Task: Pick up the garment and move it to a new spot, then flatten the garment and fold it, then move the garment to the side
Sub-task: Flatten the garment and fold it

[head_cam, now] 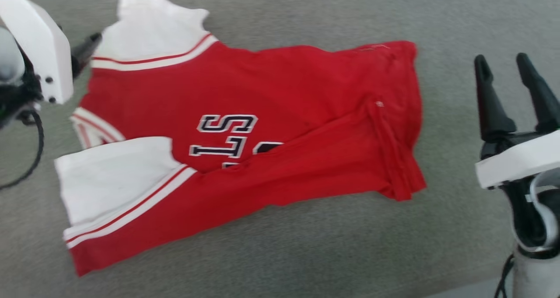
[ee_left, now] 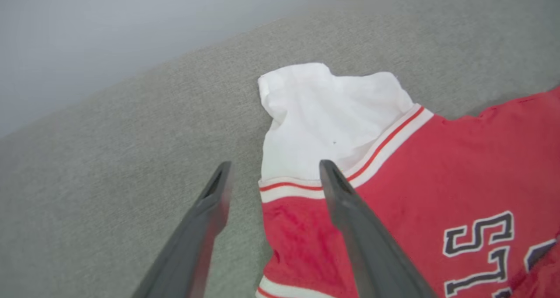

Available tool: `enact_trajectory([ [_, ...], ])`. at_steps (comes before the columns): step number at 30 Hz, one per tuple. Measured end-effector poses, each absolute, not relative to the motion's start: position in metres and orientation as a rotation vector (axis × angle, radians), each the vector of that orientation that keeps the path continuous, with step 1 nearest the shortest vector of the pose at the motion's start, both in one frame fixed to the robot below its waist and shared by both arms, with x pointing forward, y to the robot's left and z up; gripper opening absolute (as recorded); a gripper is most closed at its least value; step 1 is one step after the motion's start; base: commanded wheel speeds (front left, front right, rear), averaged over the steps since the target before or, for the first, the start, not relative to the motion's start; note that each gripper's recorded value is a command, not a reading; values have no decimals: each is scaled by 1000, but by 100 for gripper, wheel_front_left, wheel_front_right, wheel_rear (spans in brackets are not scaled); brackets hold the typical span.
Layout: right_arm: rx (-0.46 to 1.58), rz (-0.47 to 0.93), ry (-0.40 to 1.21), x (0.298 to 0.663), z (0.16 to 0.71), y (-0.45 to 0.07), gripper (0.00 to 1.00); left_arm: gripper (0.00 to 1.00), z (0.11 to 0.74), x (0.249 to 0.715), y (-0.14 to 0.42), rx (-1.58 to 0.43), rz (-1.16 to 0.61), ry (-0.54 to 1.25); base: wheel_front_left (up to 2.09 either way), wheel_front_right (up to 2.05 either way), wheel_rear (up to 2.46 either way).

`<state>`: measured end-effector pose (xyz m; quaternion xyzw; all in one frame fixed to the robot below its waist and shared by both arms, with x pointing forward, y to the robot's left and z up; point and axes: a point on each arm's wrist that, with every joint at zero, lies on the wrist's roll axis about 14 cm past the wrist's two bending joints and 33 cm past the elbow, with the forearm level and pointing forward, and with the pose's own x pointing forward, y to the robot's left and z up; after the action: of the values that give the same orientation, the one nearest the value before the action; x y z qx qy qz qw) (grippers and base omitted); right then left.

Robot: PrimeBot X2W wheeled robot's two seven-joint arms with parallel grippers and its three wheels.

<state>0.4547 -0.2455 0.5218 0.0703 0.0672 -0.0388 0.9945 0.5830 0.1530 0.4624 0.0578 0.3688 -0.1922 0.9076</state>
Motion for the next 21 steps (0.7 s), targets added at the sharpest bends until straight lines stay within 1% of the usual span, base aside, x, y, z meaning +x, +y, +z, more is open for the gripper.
enact_trajectory([
  [3, 135, -96, 108, 449, 518, -251, 100, 100, 456, 602, 143, 124, -412, 756, 0, 0, 0],
  [8, 183, -134, 131, 437, 498, -260, 100, 100, 436, 626, 124, 126, -441, 776, 0, 0, 0],
  [14, 205, -164, 196, 429, 474, -266, 100, 100, 406, 648, 117, 150, -425, 842, 0, 0, 0],
  [21, 211, -146, 297, 428, 449, -259, 100, 100, 369, 662, 120, 145, -360, 954, 0, 0, 0],
])
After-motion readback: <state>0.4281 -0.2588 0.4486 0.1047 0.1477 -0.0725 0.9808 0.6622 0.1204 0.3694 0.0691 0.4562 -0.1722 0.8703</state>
